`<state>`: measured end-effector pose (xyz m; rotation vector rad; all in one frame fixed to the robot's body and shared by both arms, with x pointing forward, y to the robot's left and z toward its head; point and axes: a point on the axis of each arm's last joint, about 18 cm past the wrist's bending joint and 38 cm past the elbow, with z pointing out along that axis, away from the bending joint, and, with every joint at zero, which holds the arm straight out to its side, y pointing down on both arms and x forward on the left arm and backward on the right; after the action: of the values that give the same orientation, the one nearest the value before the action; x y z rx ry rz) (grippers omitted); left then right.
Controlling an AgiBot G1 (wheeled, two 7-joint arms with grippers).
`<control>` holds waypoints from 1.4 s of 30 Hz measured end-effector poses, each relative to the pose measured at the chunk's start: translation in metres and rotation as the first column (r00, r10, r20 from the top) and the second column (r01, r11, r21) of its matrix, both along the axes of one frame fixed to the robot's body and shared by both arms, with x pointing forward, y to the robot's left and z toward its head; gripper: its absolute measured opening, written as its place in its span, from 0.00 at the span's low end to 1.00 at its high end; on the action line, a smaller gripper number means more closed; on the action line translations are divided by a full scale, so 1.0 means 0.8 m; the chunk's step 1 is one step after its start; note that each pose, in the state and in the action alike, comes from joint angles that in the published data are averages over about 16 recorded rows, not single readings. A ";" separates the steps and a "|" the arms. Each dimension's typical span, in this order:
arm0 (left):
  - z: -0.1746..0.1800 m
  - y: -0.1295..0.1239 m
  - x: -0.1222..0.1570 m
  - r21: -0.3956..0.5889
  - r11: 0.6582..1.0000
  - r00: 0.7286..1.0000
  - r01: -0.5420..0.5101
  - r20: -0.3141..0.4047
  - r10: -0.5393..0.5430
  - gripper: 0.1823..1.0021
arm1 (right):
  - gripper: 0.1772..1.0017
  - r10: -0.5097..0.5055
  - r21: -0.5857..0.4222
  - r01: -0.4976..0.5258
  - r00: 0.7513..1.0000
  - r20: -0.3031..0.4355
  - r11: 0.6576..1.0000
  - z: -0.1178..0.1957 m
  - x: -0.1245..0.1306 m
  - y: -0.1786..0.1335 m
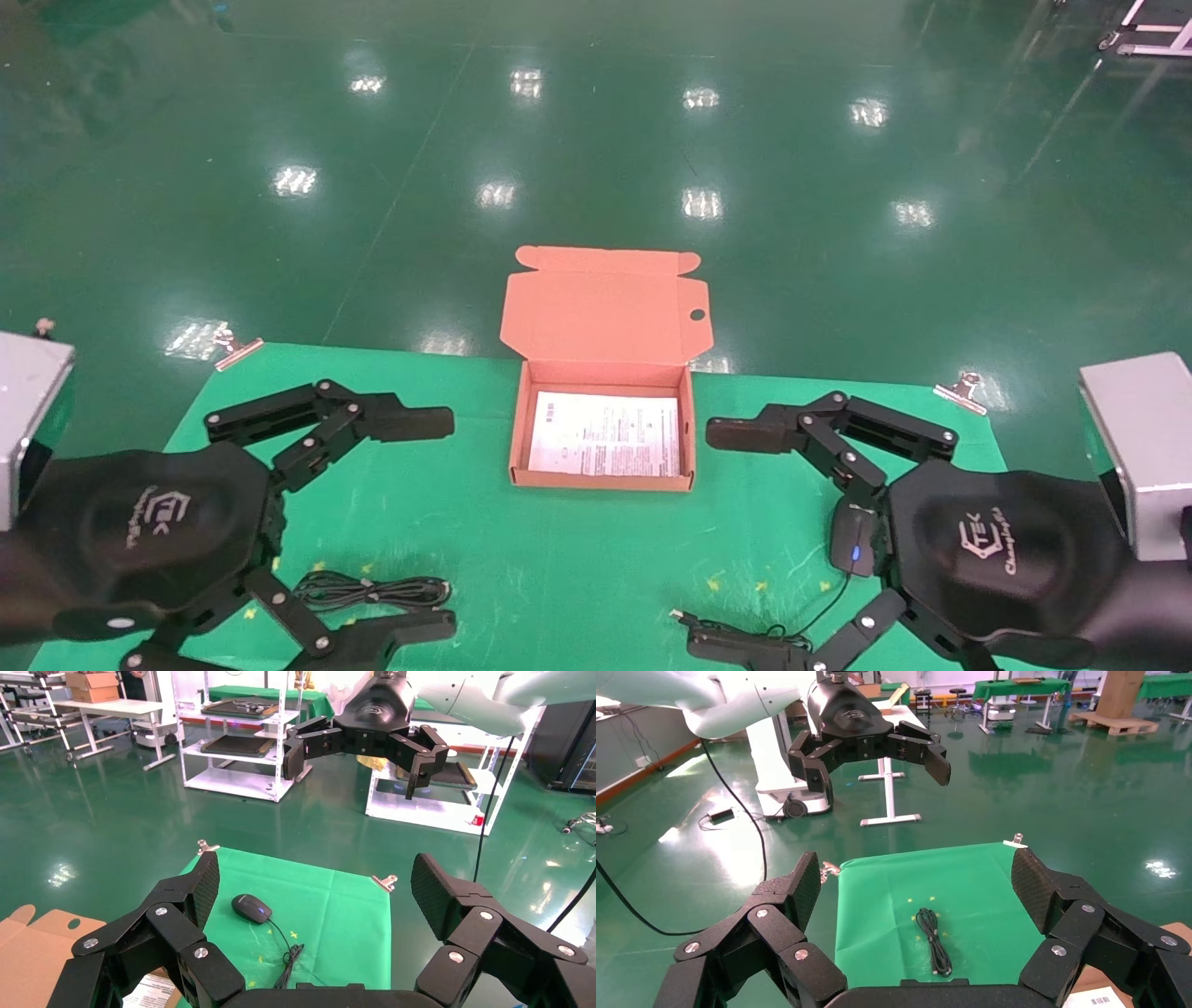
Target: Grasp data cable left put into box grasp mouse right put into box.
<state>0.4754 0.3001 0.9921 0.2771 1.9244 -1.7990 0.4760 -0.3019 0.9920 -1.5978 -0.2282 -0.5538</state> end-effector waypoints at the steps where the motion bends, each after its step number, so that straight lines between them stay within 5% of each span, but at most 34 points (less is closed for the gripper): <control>1: 0.000 0.000 0.000 0.000 1.000 1.000 0.000 0.000 0.000 1.00 | 1.00 0.000 0.000 0.000 1.000 0.000 1.000 0.000 0.000 0.000; 18: -0.002 -0.002 0.002 0.015 1.000 1.000 -0.005 -0.004 0.005 1.00 | 1.00 -0.014 -0.019 0.014 1.000 0.002 1.000 -0.002 0.001 -0.003; 28: -0.015 -0.011 0.020 0.153 0.986 0.998 -0.060 -0.022 0.064 1.00 | 1.00 -0.088 -0.213 0.101 0.994 0.066 0.972 -0.015 0.012 -0.009; 35: -0.028 -0.022 0.048 0.330 0.935 0.989 -0.133 -0.012 0.145 1.00 | 1.00 -0.127 -0.451 0.203 0.973 0.193 0.869 -0.028 0.036 -0.014; 42: -0.046 -0.035 0.087 0.521 0.825 0.973 -0.218 0.048 0.227 1.00 | 1.00 -0.090 -0.684 0.310 0.937 0.338 0.661 -0.045 0.076 -0.019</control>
<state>0.5446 0.2725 0.9552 0.2038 2.3259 -1.1021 0.5365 -0.3175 0.9563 -2.3523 -0.5399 -0.9454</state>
